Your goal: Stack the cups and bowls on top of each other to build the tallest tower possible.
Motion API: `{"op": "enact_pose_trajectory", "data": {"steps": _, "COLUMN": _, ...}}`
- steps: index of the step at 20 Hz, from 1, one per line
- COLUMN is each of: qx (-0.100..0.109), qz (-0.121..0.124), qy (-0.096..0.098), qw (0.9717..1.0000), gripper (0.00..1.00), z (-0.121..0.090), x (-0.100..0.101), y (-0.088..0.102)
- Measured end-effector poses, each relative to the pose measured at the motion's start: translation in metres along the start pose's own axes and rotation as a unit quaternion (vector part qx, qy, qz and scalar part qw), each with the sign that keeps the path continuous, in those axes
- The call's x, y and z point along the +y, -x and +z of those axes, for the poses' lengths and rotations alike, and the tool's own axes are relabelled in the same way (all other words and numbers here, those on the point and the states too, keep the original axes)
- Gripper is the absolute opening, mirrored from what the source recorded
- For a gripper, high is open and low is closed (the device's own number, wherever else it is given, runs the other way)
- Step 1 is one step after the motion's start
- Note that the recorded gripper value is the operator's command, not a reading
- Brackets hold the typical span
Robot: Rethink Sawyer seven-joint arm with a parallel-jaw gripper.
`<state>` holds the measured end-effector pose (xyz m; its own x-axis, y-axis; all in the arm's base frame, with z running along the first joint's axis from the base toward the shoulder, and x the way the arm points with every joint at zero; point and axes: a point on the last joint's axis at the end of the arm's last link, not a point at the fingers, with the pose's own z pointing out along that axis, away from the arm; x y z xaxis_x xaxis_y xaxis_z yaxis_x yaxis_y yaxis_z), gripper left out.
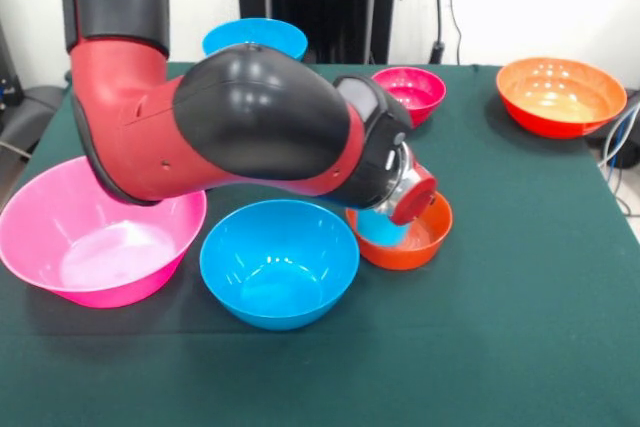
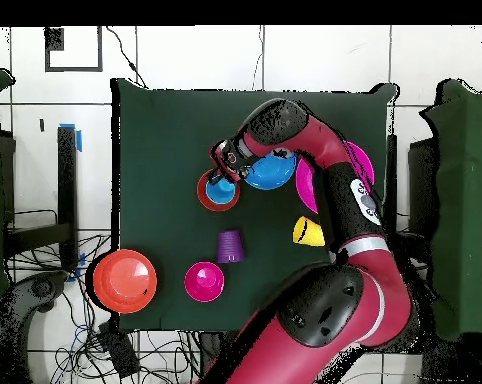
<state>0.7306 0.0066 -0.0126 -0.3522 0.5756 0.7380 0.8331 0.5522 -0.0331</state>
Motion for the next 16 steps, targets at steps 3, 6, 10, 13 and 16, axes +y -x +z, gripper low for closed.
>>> {"op": "enact_pose_trajectory", "data": {"steps": 3, "qx": 0.001, "qz": -0.005, "qy": 0.004, "qw": 1.0, "gripper": 0.0, "z": -0.004, "x": -0.005, "y": 0.004}}
{"op": "enact_pose_trajectory", "data": {"steps": 6, "qx": 0.009, "qz": -0.006, "qy": 0.002, "qw": 0.9999, "gripper": 0.0, "z": -0.006, "x": -0.016, "y": 0.005}}
{"op": "enact_pose_trajectory", "data": {"steps": 10, "qx": 0.039, "qz": -0.003, "qy": -0.013, "qw": 0.9991, "gripper": 0.0, "z": 0.001, "x": -0.039, "y": -0.008}}
{"op": "enact_pose_trajectory", "data": {"steps": 13, "qx": 0.055, "qz": -0.003, "qy": -0.024, "qw": 0.9982, "gripper": 0.0, "z": 0.009, "x": -0.05, "y": -0.017}}
{"op": "enact_pose_trajectory", "data": {"steps": 16, "qx": 0.071, "qz": -0.004, "qy": -0.036, "qw": 0.9968, "gripper": 0.0, "z": 0.019, "x": -0.061, "y": -0.027}}
